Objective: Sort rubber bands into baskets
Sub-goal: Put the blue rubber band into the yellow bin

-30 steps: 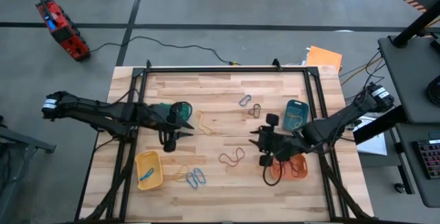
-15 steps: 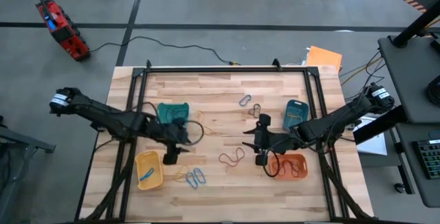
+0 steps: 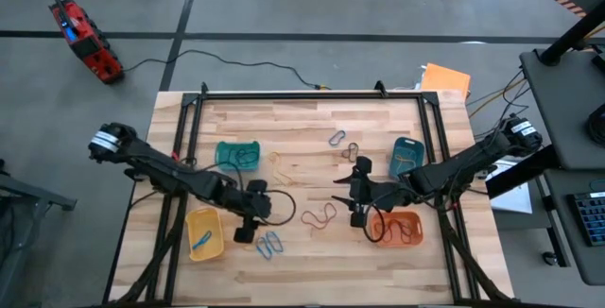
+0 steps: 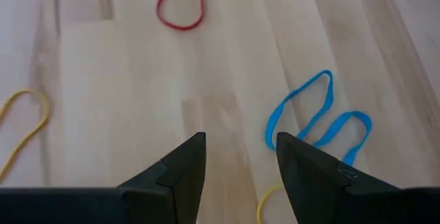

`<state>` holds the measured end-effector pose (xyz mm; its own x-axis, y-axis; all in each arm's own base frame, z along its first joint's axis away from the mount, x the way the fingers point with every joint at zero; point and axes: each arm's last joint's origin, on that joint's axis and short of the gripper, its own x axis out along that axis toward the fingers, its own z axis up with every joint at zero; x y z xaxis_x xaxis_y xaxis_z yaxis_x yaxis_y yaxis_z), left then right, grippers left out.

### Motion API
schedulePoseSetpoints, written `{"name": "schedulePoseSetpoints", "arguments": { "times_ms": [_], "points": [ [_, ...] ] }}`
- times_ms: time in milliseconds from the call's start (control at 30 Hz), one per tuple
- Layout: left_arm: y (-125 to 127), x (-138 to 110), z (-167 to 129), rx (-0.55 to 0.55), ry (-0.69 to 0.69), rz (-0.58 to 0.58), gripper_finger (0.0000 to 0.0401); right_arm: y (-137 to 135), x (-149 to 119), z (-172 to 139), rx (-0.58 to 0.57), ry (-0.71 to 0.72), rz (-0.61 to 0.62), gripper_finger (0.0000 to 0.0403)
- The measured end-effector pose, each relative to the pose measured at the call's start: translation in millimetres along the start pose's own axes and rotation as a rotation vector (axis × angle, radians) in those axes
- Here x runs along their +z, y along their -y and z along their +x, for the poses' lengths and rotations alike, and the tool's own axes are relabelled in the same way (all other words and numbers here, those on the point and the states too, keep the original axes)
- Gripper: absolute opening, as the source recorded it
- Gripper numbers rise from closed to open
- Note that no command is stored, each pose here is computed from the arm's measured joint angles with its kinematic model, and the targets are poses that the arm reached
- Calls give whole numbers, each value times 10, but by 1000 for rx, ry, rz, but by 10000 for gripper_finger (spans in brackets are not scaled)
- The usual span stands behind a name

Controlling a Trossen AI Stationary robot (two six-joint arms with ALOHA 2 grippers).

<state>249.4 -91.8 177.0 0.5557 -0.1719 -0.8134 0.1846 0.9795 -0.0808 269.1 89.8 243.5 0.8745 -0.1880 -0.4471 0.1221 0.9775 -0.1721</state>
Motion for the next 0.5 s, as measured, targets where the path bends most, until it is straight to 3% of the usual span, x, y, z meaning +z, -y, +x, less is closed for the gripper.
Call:
{"name": "schedulePoseSetpoints", "arguments": {
  "times_ms": [500],
  "points": [
    [55, -39, 393, -58, -33, -28, 162, -4, -34, -1, 20, -33, -14, 185]
  ]
}}
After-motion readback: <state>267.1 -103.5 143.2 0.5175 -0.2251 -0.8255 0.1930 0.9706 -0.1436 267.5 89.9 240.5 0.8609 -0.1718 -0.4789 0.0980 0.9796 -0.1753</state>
